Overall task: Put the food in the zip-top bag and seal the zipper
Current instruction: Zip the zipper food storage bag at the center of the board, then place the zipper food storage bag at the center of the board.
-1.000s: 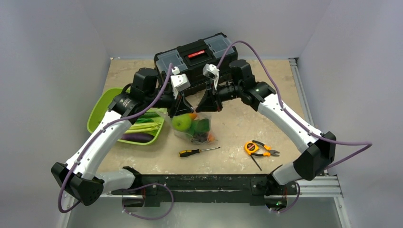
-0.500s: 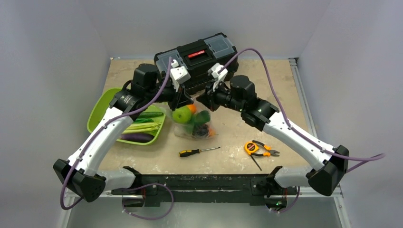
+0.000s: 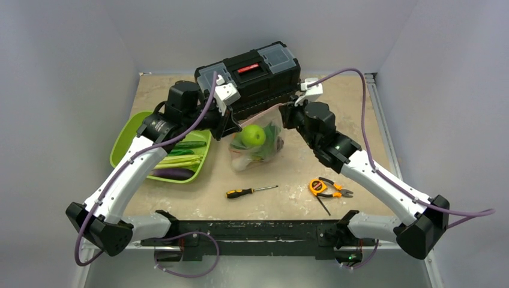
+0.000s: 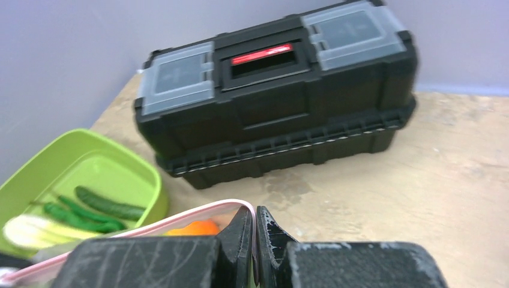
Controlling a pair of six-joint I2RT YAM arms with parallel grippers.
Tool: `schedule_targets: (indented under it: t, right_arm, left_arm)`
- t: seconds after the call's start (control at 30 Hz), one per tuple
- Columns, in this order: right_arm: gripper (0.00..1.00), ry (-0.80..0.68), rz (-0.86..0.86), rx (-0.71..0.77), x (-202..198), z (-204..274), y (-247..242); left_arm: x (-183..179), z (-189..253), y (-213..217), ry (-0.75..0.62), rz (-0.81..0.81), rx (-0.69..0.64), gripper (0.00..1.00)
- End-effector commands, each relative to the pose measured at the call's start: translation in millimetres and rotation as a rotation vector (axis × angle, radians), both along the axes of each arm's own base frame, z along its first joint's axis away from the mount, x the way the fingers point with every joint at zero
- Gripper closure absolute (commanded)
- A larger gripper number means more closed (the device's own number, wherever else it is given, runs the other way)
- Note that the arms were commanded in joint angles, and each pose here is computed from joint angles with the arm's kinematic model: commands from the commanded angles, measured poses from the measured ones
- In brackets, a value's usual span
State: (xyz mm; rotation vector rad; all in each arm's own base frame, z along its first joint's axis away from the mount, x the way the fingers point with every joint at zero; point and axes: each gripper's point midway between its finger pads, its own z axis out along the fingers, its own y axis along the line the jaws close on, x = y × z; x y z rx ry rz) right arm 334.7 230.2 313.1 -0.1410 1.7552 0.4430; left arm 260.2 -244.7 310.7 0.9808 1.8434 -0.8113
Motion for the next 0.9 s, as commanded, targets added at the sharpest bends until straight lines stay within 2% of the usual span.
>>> schedule_targets:
  t: [0.0, 0.2, 0.33, 0.37, 0.43, 0.5, 0.6, 0.7, 0.73, 0.87]
  right_arm:
    - [1.0, -0.077, -0.389, 0.038, 22, 24, -88]
    - [1.0, -0.069, -0.467, 0.012, 25, 17, -109]
    - [1.0, -0.063, -0.402, 0.012, 25, 16, -97]
    - [1.0, -0.079, -0.364, 0.025, 23, 19, -92]
    - [1.0, -0.135, -0.284, 0.044, 19, 30, -82]
    - [1.0, -0.156, -0.252, 0.06, 16, 38, -78]
    - [1.0, -0.113, -0.324, 0.069, 20, 33, -86]
    - [1.0, -0.077, -0.424, 0.013, 26, 24, -101]
    - [1.0, -0.075, -0.449, 0.003, 27, 24, -105]
    - [1.0, -0.067, -0.591, -0.04, 33, 24, -126]
  left_arm:
    - [-27, 7, 21, 0.008, 0.017, 0.038, 1.0]
    - [-28, -4, 33, 0.015, 0.081, 0.073, 1.0]
    - [-30, -6, 33, 0.03, 0.09, 0.062, 1.0]
    - [-29, -6, 33, 0.032, 0.096, 0.059, 0.97]
    - [-25, -6, 34, 0.034, 0.124, 0.054, 0.73]
    - [-23, -4, 35, 0.024, 0.142, 0.05, 0.57]
    - [-15, 2, 42, -0.024, 0.199, 0.043, 0.39]
    - [-4, 10, 58, -0.094, 0.311, 0.052, 0.11]
    - [0, 13, 64, -0.118, 0.345, 0.057, 0.07]
    - [2, 21, 83, -0.182, 0.432, 0.075, 0.05]
